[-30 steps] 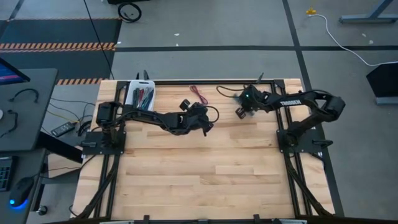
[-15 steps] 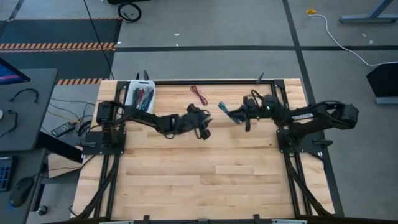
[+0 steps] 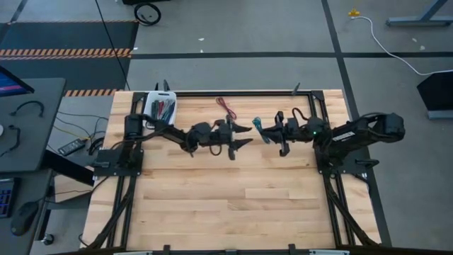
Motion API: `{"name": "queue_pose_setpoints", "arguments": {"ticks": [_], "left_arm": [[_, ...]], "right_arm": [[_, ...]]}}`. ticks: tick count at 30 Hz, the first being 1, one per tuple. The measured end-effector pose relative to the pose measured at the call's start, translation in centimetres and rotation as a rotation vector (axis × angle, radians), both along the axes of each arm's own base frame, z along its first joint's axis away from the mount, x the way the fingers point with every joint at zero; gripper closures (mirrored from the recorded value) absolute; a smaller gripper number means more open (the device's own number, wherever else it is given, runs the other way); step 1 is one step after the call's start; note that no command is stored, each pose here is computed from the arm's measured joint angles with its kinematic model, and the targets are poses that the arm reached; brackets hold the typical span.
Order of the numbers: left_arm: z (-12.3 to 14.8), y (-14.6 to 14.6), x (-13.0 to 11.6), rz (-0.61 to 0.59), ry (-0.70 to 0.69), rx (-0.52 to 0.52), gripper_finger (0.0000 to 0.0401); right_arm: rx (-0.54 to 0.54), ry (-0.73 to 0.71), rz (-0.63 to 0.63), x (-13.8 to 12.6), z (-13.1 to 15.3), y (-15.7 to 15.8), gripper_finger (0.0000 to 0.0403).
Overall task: Pick and place USB-C Cables
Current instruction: Put the blue charger cable into the white bin
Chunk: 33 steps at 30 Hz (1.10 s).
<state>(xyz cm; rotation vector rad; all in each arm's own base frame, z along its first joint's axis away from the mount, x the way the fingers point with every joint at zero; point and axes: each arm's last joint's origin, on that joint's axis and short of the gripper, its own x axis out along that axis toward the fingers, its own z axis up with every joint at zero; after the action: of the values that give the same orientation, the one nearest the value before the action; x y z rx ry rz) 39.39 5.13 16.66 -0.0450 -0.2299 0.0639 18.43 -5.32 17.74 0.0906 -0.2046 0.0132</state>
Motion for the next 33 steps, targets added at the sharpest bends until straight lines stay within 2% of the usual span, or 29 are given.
{"name": "queue_pose_setpoints", "arguments": {"ticks": [5, 10, 14, 18, 25, 29, 33], "left_arm": [[1.1, 0.2, 1.8, 0.000, 0.022, -0.002, 0.0127], [1.8, 0.2, 2.4, -0.002, 0.012, 0.008, 0.0129], [1.8, 0.2, 2.4, -0.001, 0.013, 0.010, 0.0168], [1.7, 0.3, 2.4, 0.010, 0.032, 0.038, 0.0231], [1.3, -0.7, 2.6, 0.032, 0.089, 0.140, 0.0365], [2.1, -1.4, 2.3, 0.145, 0.222, 0.147, 0.0368], [5.0, -2.0, 0.7, 0.332, 0.373, 0.129, 0.0360]], "right_arm": [[-0.018, 0.029, 0.006, 1.1, -0.4, 0.2, 0.0385], [-0.009, 0.078, -0.021, 1.5, -1.3, 0.1, 0.0385], [0.001, 0.113, -0.021, 1.6, -2.0, 0.0, 0.0385], [0.014, 0.132, -0.048, 1.8, -2.4, -0.1, 0.0382], [0.002, 0.170, -0.070, 1.7, -2.7, -0.2, 0.0318], [0.010, 0.217, -0.112, 1.3, -2.7, -0.8, 0.0284], [0.033, 0.282, -0.146, 1.0, -3.2, -1.4, 0.0259]]}}
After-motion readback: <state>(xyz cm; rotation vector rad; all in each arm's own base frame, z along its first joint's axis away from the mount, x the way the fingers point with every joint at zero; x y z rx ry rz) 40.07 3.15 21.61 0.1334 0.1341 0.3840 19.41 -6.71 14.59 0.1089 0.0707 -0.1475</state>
